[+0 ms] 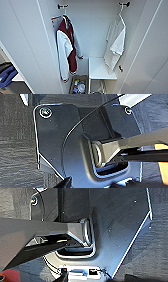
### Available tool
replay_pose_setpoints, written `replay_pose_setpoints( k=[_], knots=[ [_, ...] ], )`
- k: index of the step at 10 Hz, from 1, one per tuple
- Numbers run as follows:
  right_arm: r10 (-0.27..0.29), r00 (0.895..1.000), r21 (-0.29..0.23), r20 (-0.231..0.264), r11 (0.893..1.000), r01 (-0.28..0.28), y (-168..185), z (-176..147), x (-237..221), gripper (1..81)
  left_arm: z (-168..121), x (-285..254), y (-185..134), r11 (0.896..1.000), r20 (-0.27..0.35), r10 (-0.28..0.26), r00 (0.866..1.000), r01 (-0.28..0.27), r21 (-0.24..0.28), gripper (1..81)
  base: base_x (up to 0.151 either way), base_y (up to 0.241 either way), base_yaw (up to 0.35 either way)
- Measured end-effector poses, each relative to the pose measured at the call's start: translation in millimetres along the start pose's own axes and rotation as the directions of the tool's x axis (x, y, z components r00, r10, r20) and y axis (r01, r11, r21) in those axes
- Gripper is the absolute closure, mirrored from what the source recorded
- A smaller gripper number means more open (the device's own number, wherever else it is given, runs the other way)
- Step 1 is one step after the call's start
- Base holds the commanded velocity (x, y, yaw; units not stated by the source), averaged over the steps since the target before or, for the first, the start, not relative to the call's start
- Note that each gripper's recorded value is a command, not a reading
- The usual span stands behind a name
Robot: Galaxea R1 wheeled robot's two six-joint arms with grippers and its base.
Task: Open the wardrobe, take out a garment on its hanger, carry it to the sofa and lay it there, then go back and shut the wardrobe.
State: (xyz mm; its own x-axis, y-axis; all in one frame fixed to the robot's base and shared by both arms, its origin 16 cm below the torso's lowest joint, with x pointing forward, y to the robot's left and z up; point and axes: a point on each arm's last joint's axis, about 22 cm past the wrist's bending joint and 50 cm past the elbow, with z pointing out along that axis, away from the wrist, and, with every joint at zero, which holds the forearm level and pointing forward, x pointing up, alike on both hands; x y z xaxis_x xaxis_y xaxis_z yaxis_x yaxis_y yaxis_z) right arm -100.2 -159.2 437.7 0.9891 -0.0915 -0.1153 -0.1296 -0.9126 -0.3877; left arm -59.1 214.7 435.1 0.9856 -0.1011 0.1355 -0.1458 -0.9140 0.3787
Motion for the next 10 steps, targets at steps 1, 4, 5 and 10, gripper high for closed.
replay_pose_setpoints(
  k=[1,4,5,10],
  knots=[
    [-0.001,1.000,0.002,-0.009,1.000,0.001,-0.7,0.3,5.1,1.0,-0.1,-0.2,-0.1,1.000,0.001,0.000,1.000,0.000,0.000,1.0,0.000,0.000,0.000],
    [-0.019,0.998,0.009,-0.062,1.000,0.020,-3.5,1.2,27.9,1.0,3.7,17.8,0.1,1.000,-0.039,0.017,0.999,-0.017,0.003,1.0,0.000,0.000,0.000],
    [-0.021,0.998,0.011,-0.067,1.000,0.022,-5.7,2.1,28.5,1.0,4.1,17.3,1.5,1.000,-0.042,0.018,0.999,-0.018,0.003,1.0,0.000,0.000,0.000],
    [-0.025,0.998,-0.003,-0.065,1.000,0.025,-11.1,8.2,25.8,1.0,3.7,14.2,1.6,1.000,-0.037,0.017,0.999,-0.016,0.004,1.0,0.000,0.000,0.000]
  ],
)
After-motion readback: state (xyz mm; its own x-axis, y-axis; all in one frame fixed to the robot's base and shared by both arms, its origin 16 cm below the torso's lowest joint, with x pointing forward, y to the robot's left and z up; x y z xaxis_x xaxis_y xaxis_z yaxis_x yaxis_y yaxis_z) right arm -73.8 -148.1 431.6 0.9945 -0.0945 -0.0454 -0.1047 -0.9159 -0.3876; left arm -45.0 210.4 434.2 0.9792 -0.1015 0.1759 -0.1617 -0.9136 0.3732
